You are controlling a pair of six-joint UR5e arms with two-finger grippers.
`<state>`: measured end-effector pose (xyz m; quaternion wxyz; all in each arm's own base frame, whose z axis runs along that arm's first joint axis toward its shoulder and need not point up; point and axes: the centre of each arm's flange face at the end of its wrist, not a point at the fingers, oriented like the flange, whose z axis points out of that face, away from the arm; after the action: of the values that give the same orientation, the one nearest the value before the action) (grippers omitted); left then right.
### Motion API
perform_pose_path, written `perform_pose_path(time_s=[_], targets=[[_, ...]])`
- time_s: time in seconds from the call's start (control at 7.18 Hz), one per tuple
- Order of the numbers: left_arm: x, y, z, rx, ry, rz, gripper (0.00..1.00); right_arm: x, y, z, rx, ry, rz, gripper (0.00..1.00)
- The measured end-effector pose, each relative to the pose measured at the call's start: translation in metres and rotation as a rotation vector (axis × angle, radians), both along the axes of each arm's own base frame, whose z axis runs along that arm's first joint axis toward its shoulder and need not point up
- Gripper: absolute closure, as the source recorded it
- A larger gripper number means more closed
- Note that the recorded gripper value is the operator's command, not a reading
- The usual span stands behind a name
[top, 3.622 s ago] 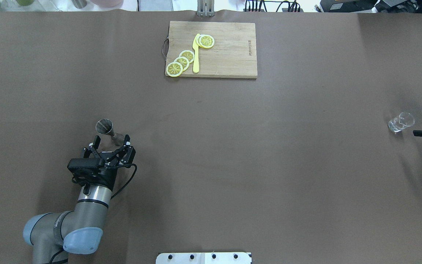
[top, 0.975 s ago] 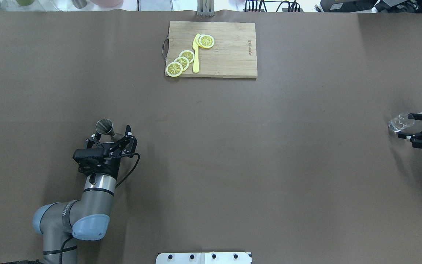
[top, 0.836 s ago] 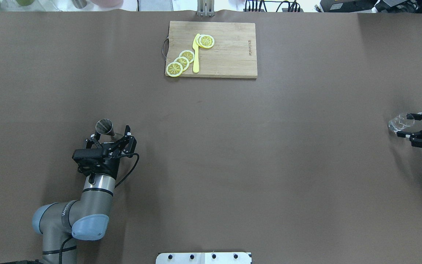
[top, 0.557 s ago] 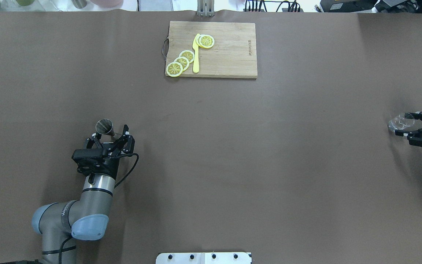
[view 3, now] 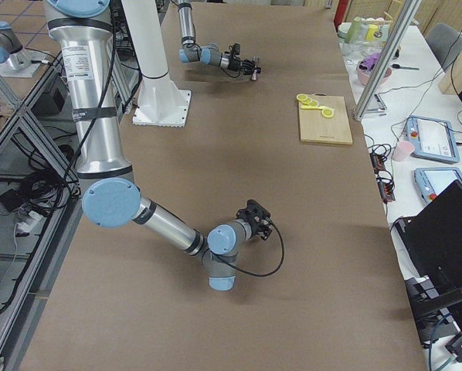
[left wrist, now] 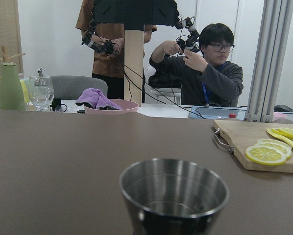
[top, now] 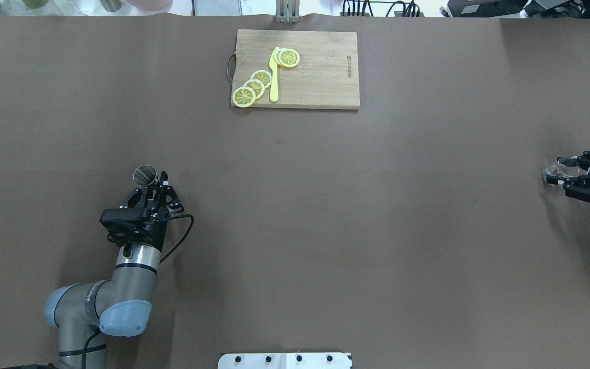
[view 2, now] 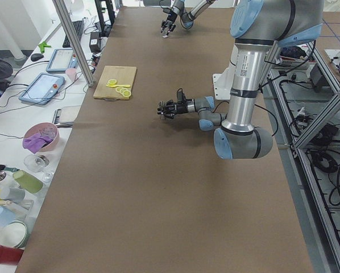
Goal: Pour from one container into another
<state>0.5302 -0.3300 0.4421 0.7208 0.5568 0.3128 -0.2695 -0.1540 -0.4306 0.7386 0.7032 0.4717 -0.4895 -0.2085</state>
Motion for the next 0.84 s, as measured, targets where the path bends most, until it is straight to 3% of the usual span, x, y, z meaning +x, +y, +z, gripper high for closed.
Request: perform_pose_path(time_s=[0.42,0.84], targets=[[0.0,0.0,-0.004,0.003,0.011,0.0,1.0,0.0,0.001,0.001,-0.002,0.001,-0.002,1.0],[-0.003,0.001,-0.031,0.022,0.016,0.009,1.0,-0.004,-0.006,-0.011,-0.005,-0.019,-0.008,1.0]])
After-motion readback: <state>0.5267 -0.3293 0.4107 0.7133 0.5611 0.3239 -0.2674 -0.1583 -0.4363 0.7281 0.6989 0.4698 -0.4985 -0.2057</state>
